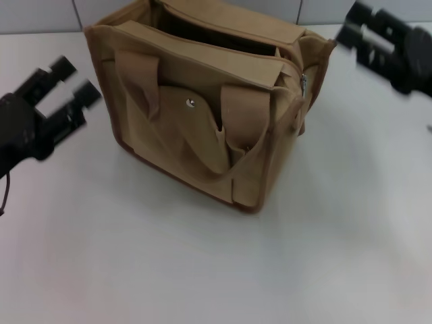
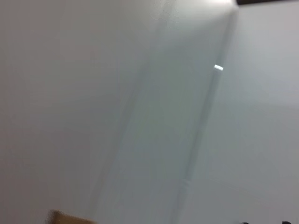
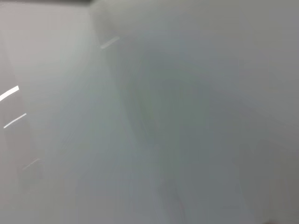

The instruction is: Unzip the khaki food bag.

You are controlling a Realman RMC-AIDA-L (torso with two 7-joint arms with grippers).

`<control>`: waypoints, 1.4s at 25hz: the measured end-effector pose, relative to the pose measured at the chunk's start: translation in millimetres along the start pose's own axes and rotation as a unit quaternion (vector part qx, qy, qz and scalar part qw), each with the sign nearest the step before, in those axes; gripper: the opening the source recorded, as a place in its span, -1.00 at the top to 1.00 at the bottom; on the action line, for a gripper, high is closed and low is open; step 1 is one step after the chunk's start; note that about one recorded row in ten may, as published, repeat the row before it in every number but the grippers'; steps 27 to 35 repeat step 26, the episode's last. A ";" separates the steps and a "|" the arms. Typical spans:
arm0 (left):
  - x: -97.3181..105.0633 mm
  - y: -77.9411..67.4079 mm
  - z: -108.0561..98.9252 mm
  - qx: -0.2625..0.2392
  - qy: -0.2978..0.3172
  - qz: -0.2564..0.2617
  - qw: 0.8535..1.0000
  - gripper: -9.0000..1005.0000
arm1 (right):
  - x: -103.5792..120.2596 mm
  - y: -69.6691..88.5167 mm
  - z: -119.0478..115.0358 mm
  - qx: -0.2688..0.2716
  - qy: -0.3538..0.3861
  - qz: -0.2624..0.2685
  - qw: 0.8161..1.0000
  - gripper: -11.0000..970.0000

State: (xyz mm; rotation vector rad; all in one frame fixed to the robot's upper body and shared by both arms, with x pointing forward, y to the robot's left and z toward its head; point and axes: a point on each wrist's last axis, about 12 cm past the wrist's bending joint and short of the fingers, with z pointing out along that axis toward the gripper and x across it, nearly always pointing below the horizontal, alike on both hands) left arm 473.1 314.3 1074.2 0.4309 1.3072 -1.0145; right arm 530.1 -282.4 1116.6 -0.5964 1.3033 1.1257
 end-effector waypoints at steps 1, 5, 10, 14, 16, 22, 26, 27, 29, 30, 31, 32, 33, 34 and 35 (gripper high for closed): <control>-4.6 -1.6 -1.4 0.031 0.015 0.005 0.999 -0.53 | -0.7 6.1 0.1 -0.036 0.024 -0.008 0.999 -0.13; -17.6 -7.8 -6.0 0.136 0.078 0.023 0.987 -0.56 | 5.1 27.7 -0.4 -0.155 0.117 -0.013 0.981 -0.39; -22.5 -9.7 -8.3 0.186 0.141 0.020 0.972 -0.56 | 21.6 41.2 10.0 -0.212 0.166 0.002 0.963 -0.52; -21.7 -10.7 -8.6 0.201 0.166 0.009 0.965 -0.55 | 26.3 43.7 14.7 -0.219 0.171 0.005 0.961 -0.52; -21.8 -10.8 -8.6 0.203 0.169 0.009 0.965 -0.55 | 26.4 43.7 15.0 -0.220 0.171 0.006 0.960 -0.52; -21.6 -11.0 -9.3 0.205 0.172 0.008 0.964 -0.55 | 26.2 44.1 14.9 -0.221 0.169 0.006 0.960 -0.52; -21.7 -11.0 -9.5 0.205 0.173 0.008 0.963 -0.55 | 25.7 43.7 16.0 -0.222 0.169 0.005 0.960 -0.52; -21.7 -11.0 -9.5 0.205 0.173 0.008 0.963 -0.55 | 25.7 43.7 16.0 -0.222 0.169 0.005 0.960 -0.52; -21.7 -11.0 -9.5 0.205 0.173 0.008 0.963 -0.55 | 25.7 43.7 16.0 -0.222 0.169 0.005 0.960 -0.52; -21.7 -11.0 -9.5 0.205 0.173 0.008 0.963 -0.55 | 25.7 43.7 16.0 -0.222 0.169 0.005 0.960 -0.52; -21.7 -11.0 -9.5 0.205 0.173 0.008 0.963 -0.55 | 25.7 43.7 16.0 -0.222 0.169 0.005 0.960 -0.52; -21.7 -11.0 -9.5 0.205 0.173 0.008 0.963 -0.55 | 25.7 43.7 16.0 -0.222 0.169 0.005 0.960 -0.52; -21.7 -11.0 -9.5 0.205 0.173 0.008 0.963 -0.55 | 25.7 43.7 16.0 -0.222 0.169 0.005 0.960 -0.52; -21.7 -11.0 -9.5 0.205 0.173 0.008 0.963 -0.55 | 25.7 43.7 16.0 -0.222 0.169 0.005 0.960 -0.52; -21.7 -11.0 -9.5 0.205 0.173 0.008 0.963 -0.55 | 25.7 43.7 16.0 -0.222 0.169 0.005 0.960 -0.52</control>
